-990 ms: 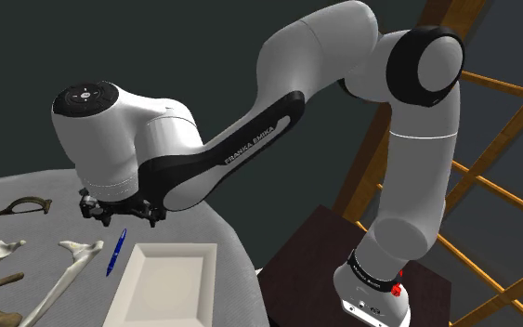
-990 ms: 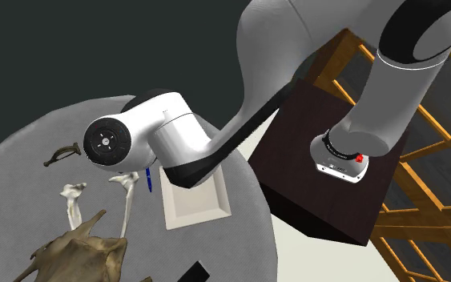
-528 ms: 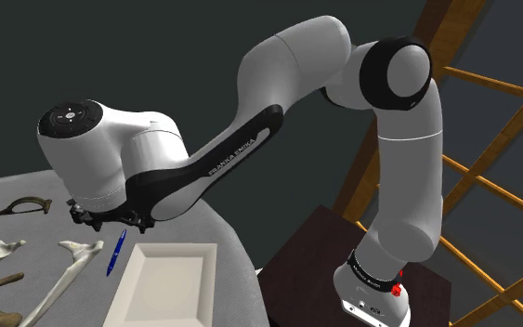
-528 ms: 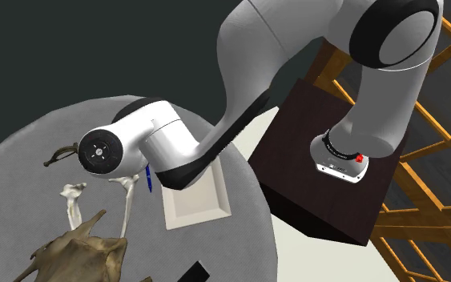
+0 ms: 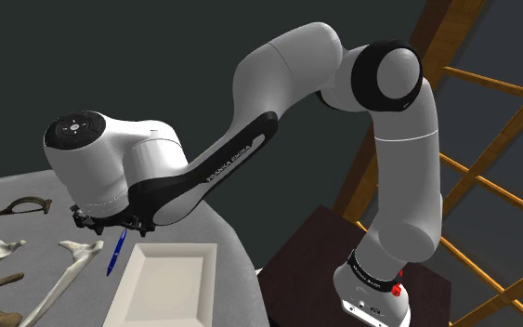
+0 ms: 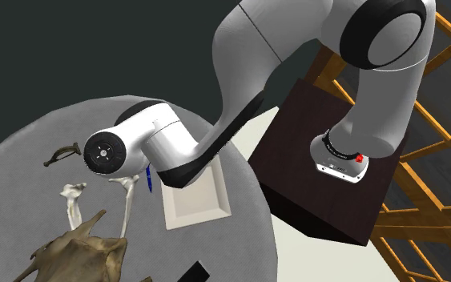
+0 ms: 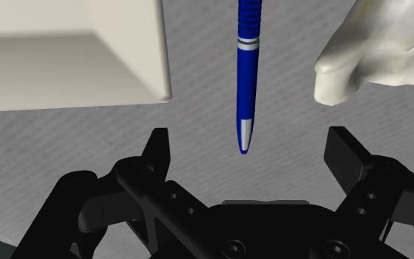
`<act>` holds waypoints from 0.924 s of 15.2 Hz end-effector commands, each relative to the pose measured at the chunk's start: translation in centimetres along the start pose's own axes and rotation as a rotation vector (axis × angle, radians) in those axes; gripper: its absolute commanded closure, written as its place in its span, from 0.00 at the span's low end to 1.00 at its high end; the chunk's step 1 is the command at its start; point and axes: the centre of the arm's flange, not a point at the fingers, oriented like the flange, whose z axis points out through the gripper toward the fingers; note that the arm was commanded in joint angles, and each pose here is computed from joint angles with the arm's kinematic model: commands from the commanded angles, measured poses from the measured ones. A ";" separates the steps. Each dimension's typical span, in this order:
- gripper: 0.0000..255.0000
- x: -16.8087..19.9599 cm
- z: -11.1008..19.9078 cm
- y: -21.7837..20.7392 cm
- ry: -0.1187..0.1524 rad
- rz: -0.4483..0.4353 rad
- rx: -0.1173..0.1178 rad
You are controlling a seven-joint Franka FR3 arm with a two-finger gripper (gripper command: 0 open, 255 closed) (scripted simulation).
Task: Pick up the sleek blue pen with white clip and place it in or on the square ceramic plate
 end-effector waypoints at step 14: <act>1.00 0.3 -1.0 -0.1 0.000 0.000 0.000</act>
